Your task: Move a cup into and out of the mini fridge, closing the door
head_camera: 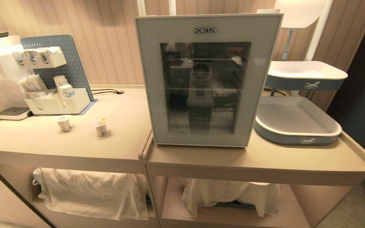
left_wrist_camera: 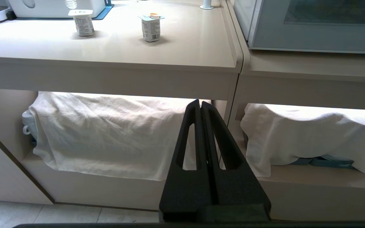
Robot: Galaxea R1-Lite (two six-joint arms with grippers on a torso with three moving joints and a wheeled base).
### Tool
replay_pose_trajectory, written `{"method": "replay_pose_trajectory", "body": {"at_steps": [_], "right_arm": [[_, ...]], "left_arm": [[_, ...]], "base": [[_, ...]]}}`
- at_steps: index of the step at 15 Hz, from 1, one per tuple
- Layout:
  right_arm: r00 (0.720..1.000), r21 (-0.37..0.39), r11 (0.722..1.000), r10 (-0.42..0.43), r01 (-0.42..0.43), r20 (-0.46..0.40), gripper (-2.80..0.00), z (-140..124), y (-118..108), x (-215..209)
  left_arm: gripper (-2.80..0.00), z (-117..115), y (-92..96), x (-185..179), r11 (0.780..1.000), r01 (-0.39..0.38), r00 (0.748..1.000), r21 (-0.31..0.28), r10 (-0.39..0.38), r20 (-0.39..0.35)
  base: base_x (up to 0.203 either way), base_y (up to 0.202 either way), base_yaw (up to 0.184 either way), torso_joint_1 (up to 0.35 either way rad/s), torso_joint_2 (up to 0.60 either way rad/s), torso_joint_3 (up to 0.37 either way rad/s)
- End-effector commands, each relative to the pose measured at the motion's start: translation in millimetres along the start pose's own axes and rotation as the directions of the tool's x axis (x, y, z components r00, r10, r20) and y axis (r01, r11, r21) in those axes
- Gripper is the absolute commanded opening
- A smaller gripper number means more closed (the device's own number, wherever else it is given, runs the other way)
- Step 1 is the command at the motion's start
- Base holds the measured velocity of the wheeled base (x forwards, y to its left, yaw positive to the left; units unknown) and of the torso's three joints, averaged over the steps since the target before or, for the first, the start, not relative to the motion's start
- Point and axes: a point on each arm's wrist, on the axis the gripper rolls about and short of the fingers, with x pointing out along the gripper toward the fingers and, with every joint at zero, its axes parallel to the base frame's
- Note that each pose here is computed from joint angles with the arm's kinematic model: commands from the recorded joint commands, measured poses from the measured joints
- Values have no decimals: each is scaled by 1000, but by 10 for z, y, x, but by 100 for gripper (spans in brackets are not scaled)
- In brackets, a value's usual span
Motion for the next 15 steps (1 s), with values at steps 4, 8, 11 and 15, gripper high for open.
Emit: {"method": "replay_pose_trajectory", "body": {"at_steps": [4, 8, 11, 15], "right_arm": [[762, -171, 750, 648, -639, -9, -280, -598, -177, -173], [649, -324, 579, 741, -748, -172, -280, -986, -147, -101], [647, -330, 571, 736, -752, -201, -280, -991, -152, -104], [646, -323, 572, 736, -754, -203, -280, -997, -156, -107]], "left_arm": [[-280, 4, 0, -1, 1000, 0, 1000, 0, 0, 2], [-280, 0, 0, 0, 1000, 0, 1000, 0, 0, 1], [-280, 0, 0, 0, 1000, 0, 1000, 1, 0, 1], [-280, 0, 0, 0, 1000, 0, 1000, 1, 0, 1]], "base": [[0, 0, 0, 0, 0, 0], [0, 0, 0, 0, 0, 0], [0, 0, 0, 0, 0, 0], [0, 0, 0, 0, 0, 0]]}}
